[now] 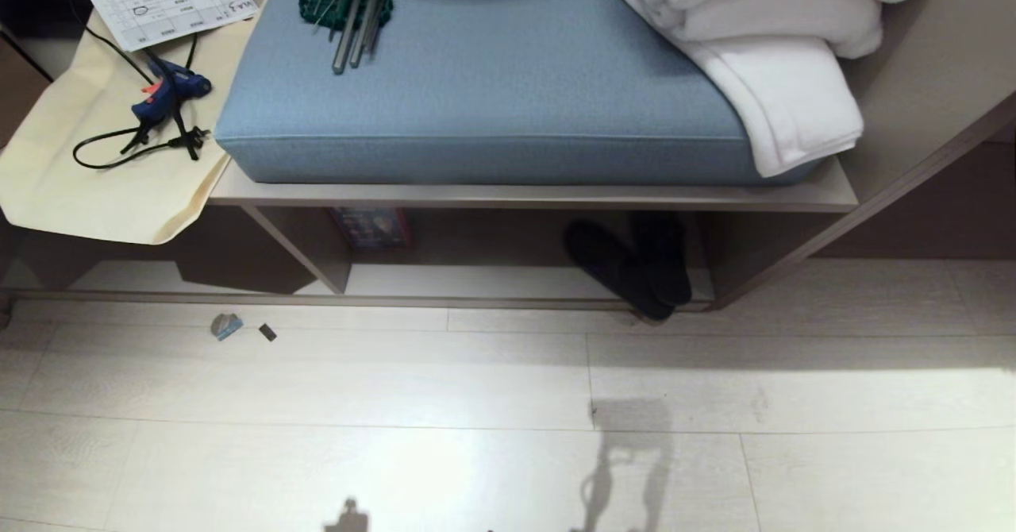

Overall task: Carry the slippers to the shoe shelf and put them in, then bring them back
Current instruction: Pick up the slippers in the shoe cabinet

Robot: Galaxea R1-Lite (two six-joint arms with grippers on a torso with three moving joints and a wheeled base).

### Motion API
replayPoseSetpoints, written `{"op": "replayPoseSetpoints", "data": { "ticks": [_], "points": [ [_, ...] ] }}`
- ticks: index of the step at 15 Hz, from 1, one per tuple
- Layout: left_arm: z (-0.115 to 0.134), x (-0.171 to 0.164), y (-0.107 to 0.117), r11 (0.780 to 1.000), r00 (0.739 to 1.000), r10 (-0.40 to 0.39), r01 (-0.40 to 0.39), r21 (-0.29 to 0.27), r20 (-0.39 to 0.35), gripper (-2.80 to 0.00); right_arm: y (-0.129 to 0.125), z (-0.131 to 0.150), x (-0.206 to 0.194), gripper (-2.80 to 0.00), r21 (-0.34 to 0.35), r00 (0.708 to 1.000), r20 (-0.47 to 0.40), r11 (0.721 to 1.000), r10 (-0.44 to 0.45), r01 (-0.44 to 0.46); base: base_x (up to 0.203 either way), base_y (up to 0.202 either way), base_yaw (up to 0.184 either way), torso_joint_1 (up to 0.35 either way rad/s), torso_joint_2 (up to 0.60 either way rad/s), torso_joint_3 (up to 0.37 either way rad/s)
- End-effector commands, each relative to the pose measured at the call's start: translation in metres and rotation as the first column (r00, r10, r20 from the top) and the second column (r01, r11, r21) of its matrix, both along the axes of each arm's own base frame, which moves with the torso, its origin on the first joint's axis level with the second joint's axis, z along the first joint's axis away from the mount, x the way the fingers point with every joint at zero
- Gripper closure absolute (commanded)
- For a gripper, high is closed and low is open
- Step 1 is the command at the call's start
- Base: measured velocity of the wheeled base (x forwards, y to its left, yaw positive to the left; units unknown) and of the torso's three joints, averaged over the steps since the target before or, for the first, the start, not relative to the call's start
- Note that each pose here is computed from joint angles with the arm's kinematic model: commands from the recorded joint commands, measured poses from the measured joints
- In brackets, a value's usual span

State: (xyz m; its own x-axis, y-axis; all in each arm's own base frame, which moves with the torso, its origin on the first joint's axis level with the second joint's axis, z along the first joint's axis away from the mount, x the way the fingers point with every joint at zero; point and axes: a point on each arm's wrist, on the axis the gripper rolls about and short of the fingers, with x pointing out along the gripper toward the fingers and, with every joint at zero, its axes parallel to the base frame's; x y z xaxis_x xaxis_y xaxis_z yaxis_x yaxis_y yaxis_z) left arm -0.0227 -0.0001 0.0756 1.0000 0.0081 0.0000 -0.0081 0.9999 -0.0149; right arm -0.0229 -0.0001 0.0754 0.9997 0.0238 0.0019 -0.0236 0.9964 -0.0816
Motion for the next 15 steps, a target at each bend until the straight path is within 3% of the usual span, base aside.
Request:
{"op": "replayPoseSetpoints", "data": {
  "ticks": [1, 15],
  "points": [
    [0.0001, 0.0001, 0.0, 1.0, 1.0, 0.001, -0.001, 0.0, 0.0, 0.0, 0.0, 0.0, 0.0001, 0.0, -0.001, 1.0, -0.002, 1.0, 0.001, -0.001, 0.0, 0.0, 0.0, 0.002, 0.0, 0.207],
    [0.0001, 0.0001, 0.0, 1.0, 1.0, 0.001, -0.001, 0.0, 0.0, 0.0, 0.0, 0.0, 0.0001, 0.0, -0.001, 1.0, -0.002, 1.0, 0.001, -0.001, 0.0, 0.0, 0.0, 0.001, 0.0, 0.202]
  ]
}}
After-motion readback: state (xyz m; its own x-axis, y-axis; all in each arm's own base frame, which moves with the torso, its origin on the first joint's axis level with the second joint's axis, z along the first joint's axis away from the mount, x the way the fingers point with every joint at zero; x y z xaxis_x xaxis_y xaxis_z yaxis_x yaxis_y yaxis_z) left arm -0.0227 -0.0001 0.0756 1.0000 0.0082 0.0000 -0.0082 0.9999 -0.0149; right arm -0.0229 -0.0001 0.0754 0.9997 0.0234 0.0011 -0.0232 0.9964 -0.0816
